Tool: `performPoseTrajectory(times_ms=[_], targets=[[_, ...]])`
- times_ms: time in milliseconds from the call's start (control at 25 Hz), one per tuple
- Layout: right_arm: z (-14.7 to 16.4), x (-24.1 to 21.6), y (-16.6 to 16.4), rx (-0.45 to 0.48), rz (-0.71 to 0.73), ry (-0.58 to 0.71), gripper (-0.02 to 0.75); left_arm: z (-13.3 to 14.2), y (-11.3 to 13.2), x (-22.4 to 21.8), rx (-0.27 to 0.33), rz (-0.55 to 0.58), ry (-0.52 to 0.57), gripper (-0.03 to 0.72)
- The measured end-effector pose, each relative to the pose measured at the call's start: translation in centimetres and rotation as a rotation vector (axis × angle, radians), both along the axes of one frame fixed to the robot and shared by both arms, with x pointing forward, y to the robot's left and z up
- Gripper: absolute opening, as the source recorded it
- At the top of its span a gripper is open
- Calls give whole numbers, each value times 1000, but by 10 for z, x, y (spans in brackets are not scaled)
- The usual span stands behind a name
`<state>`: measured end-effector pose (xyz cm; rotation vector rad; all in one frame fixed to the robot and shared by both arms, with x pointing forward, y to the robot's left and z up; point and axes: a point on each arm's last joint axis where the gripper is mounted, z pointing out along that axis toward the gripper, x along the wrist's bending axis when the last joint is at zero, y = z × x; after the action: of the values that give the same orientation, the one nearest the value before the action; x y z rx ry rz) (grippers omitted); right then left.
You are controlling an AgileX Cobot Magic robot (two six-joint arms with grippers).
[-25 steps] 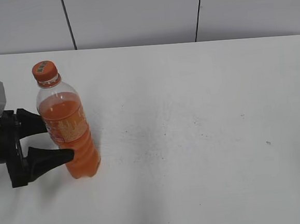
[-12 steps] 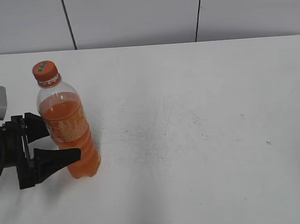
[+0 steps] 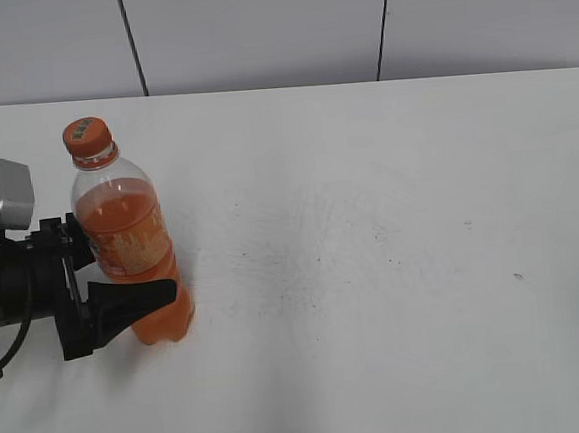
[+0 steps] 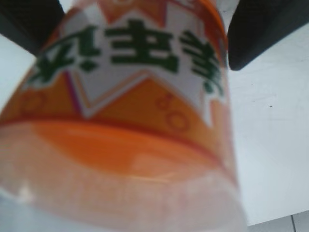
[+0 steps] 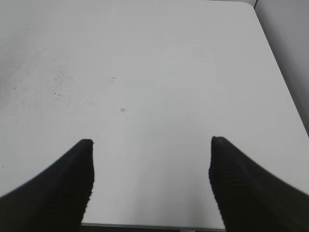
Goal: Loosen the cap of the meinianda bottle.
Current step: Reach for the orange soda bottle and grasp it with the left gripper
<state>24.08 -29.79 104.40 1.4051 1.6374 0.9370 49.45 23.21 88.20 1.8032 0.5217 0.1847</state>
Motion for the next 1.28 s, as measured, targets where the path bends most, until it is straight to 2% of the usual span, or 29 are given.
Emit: performPoseTrajectory(times_ms=[400,760,1280], targets=[[0,0,0,0,0,0,556,-3,1,0,34,6,11,582],[0,0,0,0,0,0,556,-3,1,-1,38,-4,8,444],[0,0,0,0,0,0,556,-3,1,0,45,-8,-12,404]])
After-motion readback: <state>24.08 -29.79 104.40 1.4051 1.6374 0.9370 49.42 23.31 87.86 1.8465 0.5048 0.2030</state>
